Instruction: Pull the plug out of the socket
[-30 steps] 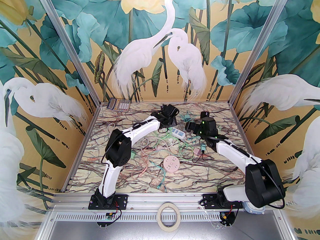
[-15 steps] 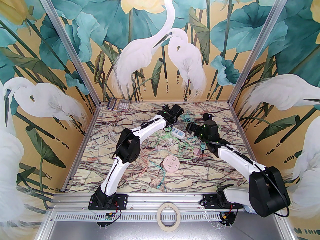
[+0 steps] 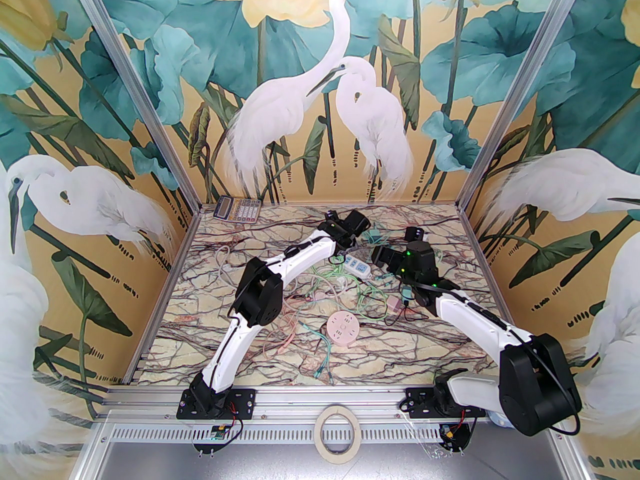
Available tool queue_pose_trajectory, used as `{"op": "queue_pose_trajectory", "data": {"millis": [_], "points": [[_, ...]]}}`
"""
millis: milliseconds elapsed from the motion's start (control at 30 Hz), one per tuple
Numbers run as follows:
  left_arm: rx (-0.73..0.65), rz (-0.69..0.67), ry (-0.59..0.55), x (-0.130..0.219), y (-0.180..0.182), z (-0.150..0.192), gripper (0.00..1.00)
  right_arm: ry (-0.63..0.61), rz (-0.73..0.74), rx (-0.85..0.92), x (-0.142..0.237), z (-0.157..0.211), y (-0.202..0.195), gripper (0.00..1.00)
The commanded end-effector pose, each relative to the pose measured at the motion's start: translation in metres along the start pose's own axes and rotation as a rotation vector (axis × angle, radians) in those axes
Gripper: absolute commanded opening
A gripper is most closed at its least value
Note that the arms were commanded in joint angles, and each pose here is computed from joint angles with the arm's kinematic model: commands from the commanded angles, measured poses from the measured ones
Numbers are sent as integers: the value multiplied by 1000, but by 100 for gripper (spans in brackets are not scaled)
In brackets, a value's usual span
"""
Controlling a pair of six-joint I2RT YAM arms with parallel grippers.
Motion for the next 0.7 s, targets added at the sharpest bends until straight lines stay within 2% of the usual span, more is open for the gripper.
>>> {"op": "queue_pose_trajectory", "data": {"millis": [0,133,367,467,567,667], "points": [[-29,-96,-14,-2,16,7,62,-9,-1,6,2,0,2,99],[-27,-66,-6,-3,9,7,62,-10,-2,6,3,0,2,99],[-27,-46,62,-25,1,24,61,-13,-1,11,4,0,2,99],[-15,-33,81,-32,-2,27,58,-7,-8,12,2,0,3,99],[-7,-34,75,-33,-1,25,50,-2,-15,15,1,2,5,99],[-26,-42,50,-27,1,17,49,3,-33,25,-1,3,9,99]]}}
Point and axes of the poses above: each hand's point on the last joint's axis, 136 mm out from that joint toward the fingers, its own x axis back along the fingers, its own y axis along the line the jaws close on, z = x × y, the point moved 3 cm from there along x, back along the fingers, and after that the axes turned 2 degrees about x, right-handed, at the moved point
